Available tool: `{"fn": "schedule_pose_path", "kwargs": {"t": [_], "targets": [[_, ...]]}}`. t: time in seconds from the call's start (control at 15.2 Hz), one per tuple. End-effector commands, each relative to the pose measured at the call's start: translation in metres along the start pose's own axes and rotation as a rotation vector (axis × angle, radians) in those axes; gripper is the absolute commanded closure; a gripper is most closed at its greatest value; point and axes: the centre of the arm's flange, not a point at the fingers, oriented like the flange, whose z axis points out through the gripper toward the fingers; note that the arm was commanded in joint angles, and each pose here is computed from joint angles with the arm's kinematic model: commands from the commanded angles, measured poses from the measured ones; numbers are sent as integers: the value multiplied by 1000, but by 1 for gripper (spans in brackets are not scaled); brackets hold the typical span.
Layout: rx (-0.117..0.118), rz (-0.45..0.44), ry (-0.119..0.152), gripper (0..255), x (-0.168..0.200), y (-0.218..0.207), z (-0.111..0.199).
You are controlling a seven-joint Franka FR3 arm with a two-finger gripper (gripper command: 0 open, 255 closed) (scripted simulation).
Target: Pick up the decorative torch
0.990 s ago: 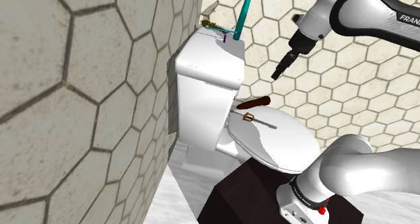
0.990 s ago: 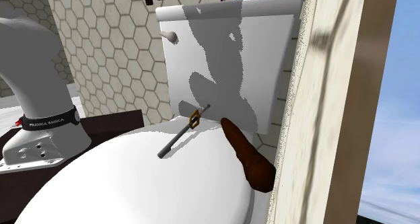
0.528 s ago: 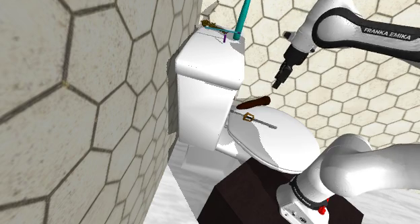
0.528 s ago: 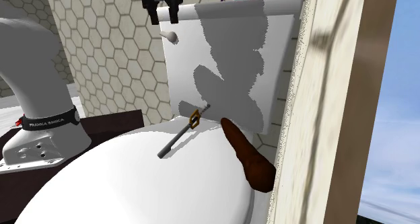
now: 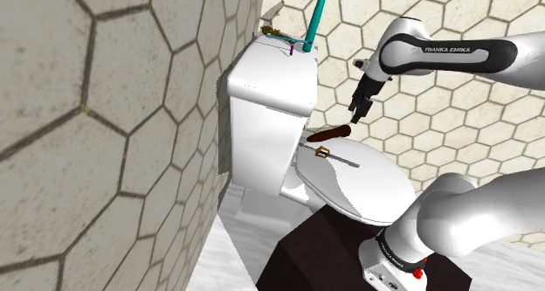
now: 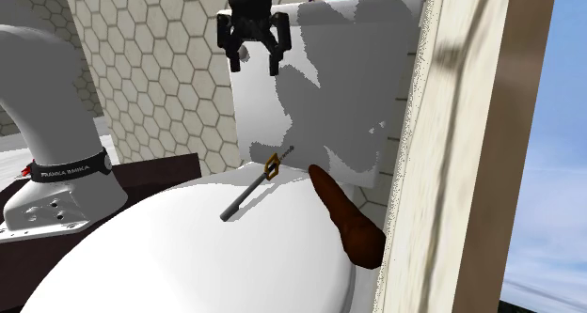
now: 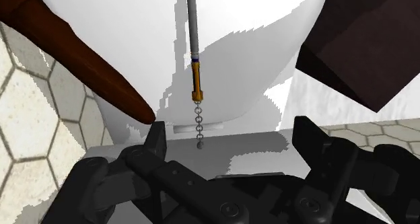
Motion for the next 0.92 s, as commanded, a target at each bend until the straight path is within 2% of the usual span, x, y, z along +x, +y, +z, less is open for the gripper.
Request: {"fn": "schedule_pose_path", "kwargs": {"t": [0.0,0.86], "targets": [[11,-63,-17,0,-3,22,19],[90,-440,-124,0,7,150,142]]}}
